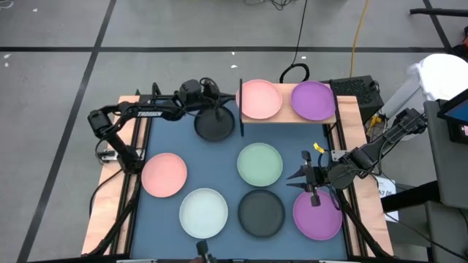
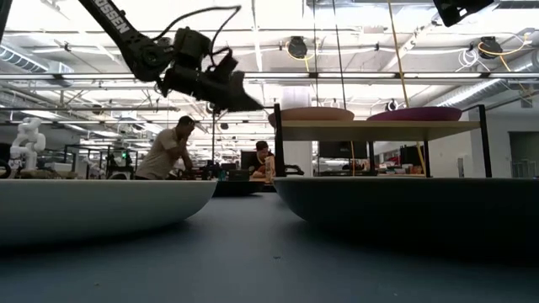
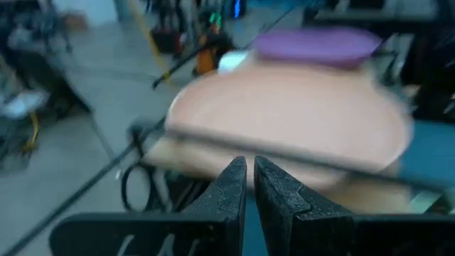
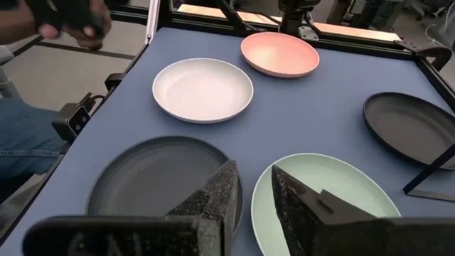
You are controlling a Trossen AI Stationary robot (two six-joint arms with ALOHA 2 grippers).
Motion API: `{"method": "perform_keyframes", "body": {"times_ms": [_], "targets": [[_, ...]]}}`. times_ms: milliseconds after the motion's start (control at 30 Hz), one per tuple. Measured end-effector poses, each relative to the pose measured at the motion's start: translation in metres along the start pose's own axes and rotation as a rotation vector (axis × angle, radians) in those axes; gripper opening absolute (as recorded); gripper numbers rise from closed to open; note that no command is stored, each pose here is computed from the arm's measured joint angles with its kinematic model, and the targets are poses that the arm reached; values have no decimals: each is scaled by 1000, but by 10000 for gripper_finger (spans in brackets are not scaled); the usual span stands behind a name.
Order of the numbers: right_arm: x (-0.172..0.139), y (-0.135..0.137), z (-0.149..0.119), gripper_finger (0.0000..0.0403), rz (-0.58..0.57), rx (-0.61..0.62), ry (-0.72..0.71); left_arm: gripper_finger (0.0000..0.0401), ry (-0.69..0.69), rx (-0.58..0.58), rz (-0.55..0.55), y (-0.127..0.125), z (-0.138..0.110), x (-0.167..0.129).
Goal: Place and stack plates onto a shelf
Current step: Put the right pink plate on the shelf
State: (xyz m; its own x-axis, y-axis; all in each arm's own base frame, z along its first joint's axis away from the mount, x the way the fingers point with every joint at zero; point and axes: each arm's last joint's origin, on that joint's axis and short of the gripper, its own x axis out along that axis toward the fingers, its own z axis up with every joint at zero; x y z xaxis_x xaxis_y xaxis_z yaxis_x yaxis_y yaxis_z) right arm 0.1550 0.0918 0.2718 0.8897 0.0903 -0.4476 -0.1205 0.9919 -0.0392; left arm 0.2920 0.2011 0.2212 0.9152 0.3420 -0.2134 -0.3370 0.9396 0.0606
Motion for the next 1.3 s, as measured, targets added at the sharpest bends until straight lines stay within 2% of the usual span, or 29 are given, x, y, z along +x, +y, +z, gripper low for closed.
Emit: {"method": "perform_keyframes", "body": {"times_ms": [133,333,500,1067,1300], "targets": [[0,0,0,73,0,3,0,35,55,-45,7,9,-18,4],[0,0,0,73,0,1,-3,35,6,-48,-54,0,-24,16],[0,0,0,73,-1,1,-3,35,-61,-33,-67,-6,-18,18],[0,0,1,73,-2,-21,-11,35,-60,-25,-73,-12,-17,19],[0,0,1,73,-2,-21,-10,35,-50,-51,-27,4,-20,16]]}}
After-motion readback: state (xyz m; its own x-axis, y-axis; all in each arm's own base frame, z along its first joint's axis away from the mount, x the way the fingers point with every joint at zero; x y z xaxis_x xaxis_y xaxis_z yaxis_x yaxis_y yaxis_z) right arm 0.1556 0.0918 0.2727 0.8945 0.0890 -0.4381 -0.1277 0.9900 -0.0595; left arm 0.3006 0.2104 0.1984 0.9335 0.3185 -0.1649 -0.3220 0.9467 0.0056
